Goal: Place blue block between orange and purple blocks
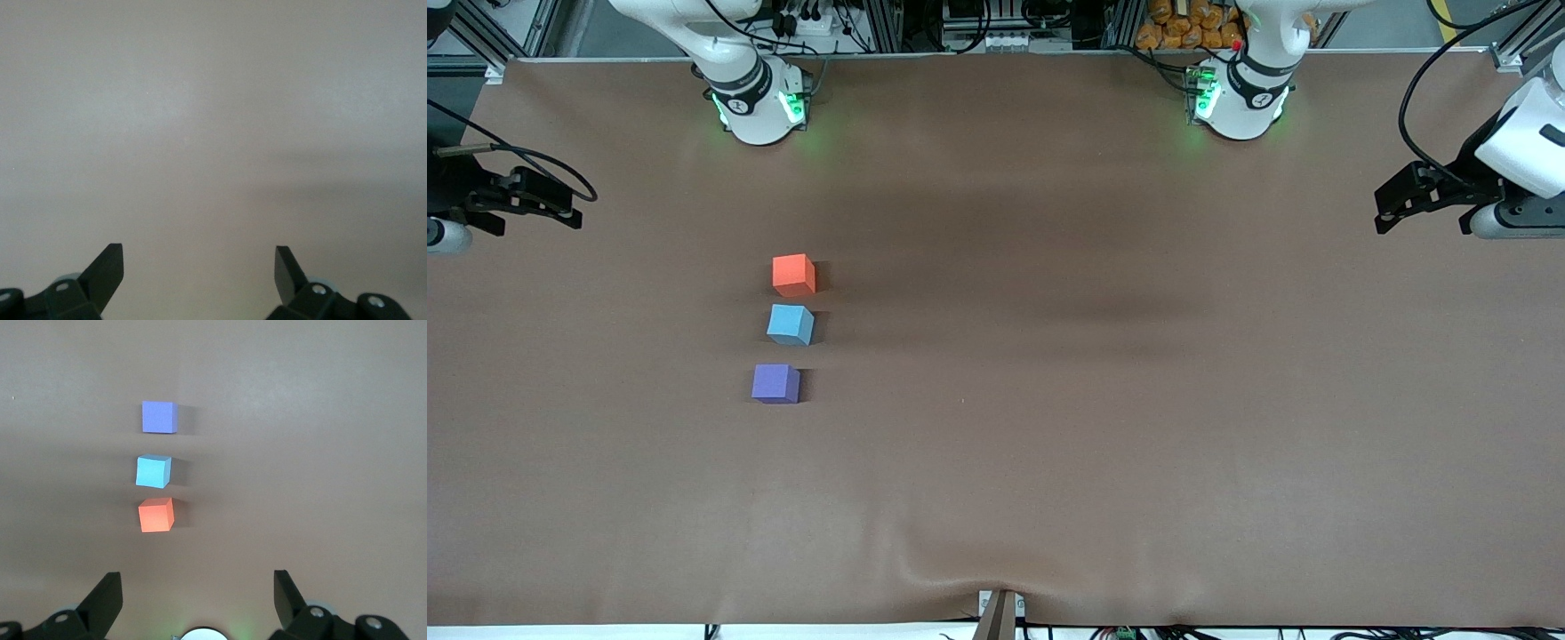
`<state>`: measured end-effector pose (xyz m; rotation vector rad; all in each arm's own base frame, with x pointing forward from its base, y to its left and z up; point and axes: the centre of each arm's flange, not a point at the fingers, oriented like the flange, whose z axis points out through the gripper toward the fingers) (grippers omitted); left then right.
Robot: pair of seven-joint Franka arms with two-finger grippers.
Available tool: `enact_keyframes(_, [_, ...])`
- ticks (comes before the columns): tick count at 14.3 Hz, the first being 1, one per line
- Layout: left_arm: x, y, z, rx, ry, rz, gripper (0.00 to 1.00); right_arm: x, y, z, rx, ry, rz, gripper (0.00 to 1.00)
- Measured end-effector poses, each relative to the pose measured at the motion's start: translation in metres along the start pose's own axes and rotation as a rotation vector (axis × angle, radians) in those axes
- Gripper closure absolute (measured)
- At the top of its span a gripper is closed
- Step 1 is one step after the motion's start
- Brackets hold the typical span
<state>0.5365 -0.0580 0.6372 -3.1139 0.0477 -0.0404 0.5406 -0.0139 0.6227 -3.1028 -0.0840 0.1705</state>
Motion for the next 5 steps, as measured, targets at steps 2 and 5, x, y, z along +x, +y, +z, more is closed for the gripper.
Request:
enact_keyframes(2, [-0.002, 0.0, -0.002, 0.001, -0.011, 0.0, 0.0, -0.001, 0.0, -0.007, -0.001, 0.014, 0.026, 0.0])
enact_keyframes(5, [-0.004, -0.001, -0.004, 0.002, -0.023, 0.0, 0.0, -0.002, -0.001, -0.016, -0.002, 0.029, 0.035, 0.0])
